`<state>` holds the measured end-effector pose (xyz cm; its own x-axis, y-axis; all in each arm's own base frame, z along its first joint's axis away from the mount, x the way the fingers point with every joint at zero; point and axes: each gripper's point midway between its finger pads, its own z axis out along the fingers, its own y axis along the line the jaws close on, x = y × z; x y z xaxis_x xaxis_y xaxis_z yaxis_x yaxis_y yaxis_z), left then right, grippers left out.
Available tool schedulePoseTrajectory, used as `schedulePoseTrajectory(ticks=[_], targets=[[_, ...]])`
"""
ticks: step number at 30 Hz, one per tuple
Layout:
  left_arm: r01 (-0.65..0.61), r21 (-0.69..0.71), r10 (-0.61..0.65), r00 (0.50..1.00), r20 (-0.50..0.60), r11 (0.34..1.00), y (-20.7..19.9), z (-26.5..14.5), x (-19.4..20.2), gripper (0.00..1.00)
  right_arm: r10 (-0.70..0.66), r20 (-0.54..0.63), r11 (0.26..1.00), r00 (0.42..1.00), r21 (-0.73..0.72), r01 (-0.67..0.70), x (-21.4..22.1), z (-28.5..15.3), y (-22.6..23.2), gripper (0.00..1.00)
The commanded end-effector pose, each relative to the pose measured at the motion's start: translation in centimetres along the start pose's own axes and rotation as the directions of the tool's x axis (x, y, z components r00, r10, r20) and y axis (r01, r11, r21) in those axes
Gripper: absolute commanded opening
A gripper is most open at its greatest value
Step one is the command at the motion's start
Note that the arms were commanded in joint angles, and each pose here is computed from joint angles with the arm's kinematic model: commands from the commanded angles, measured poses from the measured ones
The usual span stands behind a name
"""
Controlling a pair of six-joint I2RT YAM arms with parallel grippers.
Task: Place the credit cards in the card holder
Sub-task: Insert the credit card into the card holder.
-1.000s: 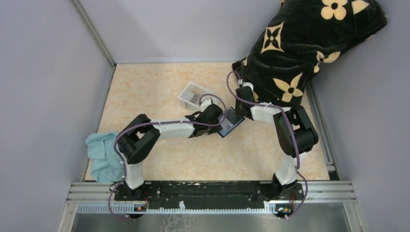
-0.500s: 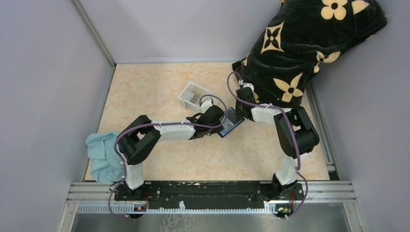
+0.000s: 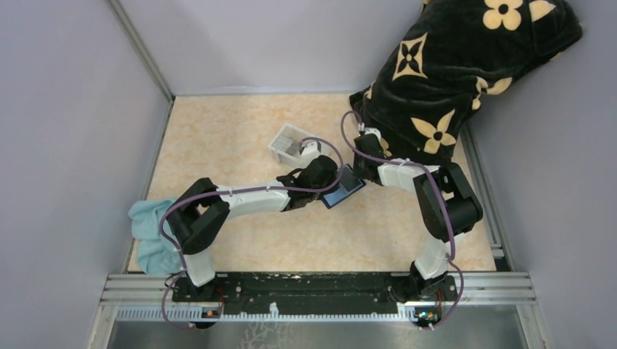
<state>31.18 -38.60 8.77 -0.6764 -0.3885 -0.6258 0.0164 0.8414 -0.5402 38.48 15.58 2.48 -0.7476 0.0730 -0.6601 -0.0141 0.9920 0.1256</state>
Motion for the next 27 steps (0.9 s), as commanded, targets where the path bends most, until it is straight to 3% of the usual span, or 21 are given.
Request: schedulePoseTrajectory(ticks=[1, 17, 27], targets=[[0.006, 0.033, -0.008, 0.999, 0.042, 0.999, -1.1, -0.7, -1.0, 0.22, -0.021, -0.08, 1.0, 0.997, 0.002, 0.021, 2.7, -0.9, 0.0, 0.15], [-0.011, 0.076, 0.008, 0.999, 0.041, 0.997, -2.8, 1.2, -0.4, 0.22, -0.04, -0.094, 0.999, 0.995, -0.02, 0.039, 4.0, -1.8, 1.7, 0.15], [0.005, 0.045, -0.005, 1.0, -0.004, 0.999, -0.7, 1.8, 2.3, 0.22, -0.026, -0.093, 1.0, 0.995, -0.005, 0.026, 4.7, -2.6, 1.5, 0.17]])
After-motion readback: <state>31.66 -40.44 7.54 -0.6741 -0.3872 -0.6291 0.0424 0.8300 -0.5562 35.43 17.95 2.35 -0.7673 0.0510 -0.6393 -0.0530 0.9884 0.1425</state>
